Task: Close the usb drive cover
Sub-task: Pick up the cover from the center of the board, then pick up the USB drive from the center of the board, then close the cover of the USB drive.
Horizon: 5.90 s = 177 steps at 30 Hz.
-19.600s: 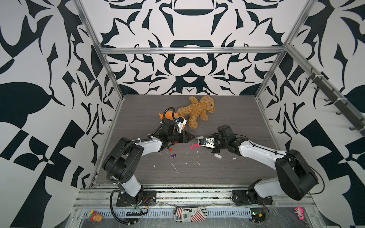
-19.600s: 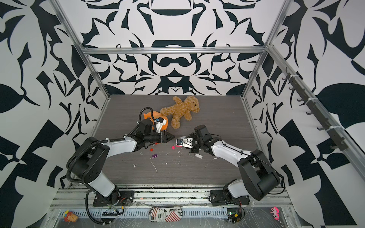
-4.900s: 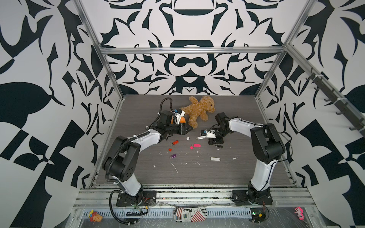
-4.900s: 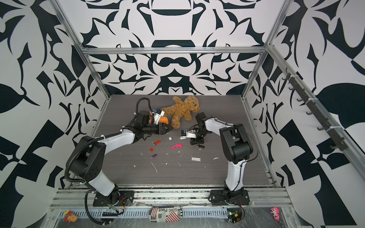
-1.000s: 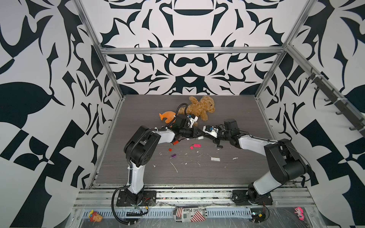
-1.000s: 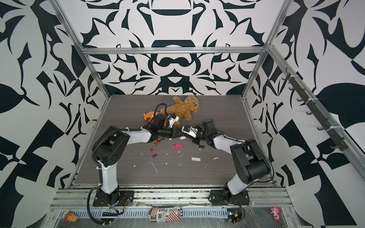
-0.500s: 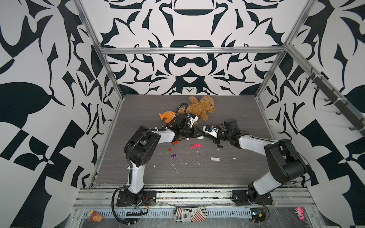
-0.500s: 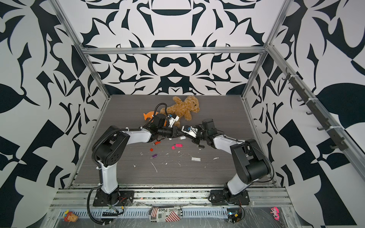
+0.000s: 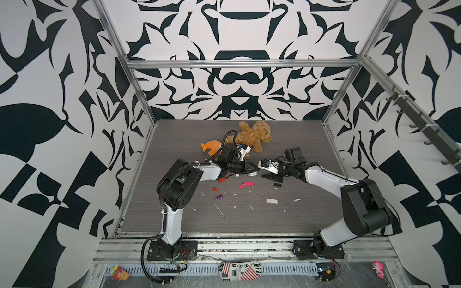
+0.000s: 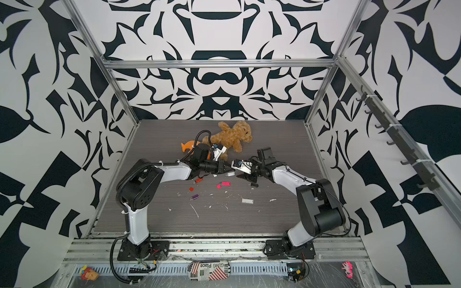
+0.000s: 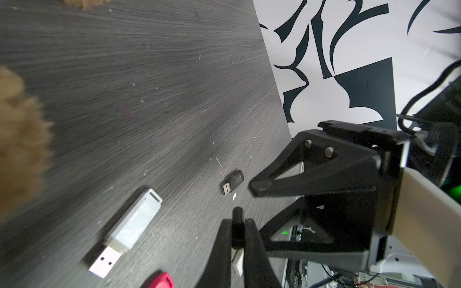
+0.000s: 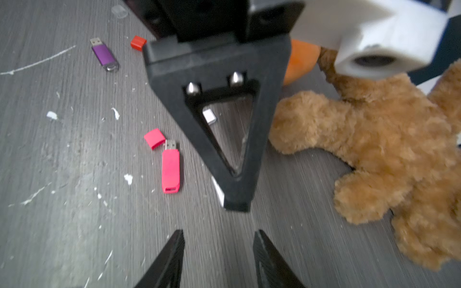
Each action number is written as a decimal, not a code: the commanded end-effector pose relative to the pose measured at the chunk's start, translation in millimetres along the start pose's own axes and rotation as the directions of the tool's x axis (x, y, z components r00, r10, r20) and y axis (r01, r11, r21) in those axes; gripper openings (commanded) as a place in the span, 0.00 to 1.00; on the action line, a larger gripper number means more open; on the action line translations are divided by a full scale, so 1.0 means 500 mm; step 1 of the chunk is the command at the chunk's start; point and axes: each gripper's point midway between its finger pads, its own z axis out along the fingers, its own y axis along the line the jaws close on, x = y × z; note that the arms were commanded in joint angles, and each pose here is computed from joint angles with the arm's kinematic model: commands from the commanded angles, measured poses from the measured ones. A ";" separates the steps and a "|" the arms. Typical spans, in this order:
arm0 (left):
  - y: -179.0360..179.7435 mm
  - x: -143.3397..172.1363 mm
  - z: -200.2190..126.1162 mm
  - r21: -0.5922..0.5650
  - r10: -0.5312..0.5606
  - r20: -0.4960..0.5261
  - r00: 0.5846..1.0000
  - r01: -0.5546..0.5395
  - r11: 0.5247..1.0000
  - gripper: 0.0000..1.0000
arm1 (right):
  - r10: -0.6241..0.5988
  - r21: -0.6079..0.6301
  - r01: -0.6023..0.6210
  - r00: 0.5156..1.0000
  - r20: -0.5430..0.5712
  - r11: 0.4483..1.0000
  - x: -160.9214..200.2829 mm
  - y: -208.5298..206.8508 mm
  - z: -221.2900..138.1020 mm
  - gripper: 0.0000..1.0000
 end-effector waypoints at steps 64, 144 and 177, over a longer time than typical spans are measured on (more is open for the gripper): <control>-0.043 -0.019 -0.050 0.019 0.025 0.062 0.998 -0.026 0.999 0.07 | 0.232 -0.017 -0.246 0.934 -0.271 0.969 0.129 0.027 -0.028 0.13; -0.037 0.022 -0.022 0.008 0.068 0.013 0.998 -0.068 0.998 0.07 | -0.039 0.109 0.019 0.982 0.182 0.994 -0.143 -0.028 -0.001 0.11; -0.034 0.062 0.020 0.017 0.065 -0.079 0.995 -0.064 0.998 0.05 | -0.169 0.195 0.098 0.904 0.393 0.976 -0.289 -0.082 -0.062 0.09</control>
